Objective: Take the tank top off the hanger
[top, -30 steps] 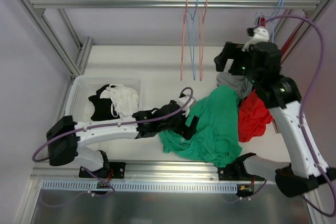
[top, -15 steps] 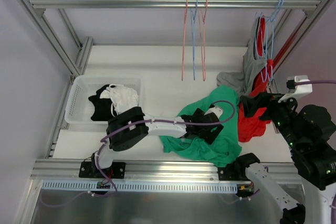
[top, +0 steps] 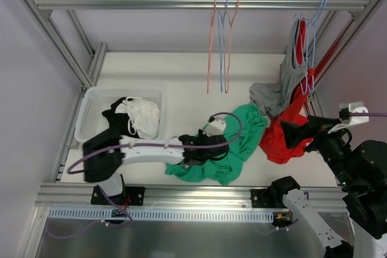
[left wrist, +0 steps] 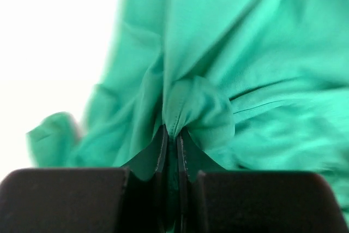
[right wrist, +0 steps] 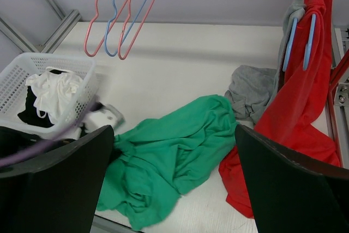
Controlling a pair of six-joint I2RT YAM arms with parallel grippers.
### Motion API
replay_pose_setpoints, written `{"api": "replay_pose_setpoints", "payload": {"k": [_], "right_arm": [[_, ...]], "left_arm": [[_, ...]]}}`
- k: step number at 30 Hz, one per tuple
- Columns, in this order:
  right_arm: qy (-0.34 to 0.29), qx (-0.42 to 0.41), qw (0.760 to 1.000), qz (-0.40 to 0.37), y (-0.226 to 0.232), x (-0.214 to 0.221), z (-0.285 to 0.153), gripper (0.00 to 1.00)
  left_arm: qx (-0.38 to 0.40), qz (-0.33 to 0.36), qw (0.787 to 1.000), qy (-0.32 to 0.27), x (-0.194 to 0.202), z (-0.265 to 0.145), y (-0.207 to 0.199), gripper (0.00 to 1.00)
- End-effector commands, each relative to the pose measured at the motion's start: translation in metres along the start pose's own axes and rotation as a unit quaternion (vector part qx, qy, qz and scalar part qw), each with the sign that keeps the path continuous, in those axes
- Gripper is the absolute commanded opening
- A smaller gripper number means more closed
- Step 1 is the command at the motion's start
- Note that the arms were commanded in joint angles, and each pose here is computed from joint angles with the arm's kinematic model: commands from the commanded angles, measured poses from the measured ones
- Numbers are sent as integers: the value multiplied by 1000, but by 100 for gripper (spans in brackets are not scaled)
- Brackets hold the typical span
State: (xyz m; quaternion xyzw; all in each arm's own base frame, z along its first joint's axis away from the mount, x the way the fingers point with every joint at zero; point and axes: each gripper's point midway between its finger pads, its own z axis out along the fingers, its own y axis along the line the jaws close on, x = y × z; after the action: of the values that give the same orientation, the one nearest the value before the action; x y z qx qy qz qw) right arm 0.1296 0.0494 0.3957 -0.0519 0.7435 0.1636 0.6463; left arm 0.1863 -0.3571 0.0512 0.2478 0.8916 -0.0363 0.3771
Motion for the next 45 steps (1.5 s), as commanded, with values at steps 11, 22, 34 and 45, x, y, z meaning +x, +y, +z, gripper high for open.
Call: {"api": "replay_pose_setpoints", "payload": {"k": [11,22,34,45], "right_arm": [[-14,-10,1000,4,4,-3,13,99],[-13,-28,999,10,12,-9,24,99],[-2,-56,998,25,24,-6,36,99],[2,-70,997,21,28,-4,36,100]], "left_arm": [[-90,-139,940,-297,-153,-224,176,0],[-138,-180,880,-417,-239,-382,283,0],[-318,-165,826,-436,-294,-438,381,0],[-320,-212,860,-337,-240,-306,408,0]]}}
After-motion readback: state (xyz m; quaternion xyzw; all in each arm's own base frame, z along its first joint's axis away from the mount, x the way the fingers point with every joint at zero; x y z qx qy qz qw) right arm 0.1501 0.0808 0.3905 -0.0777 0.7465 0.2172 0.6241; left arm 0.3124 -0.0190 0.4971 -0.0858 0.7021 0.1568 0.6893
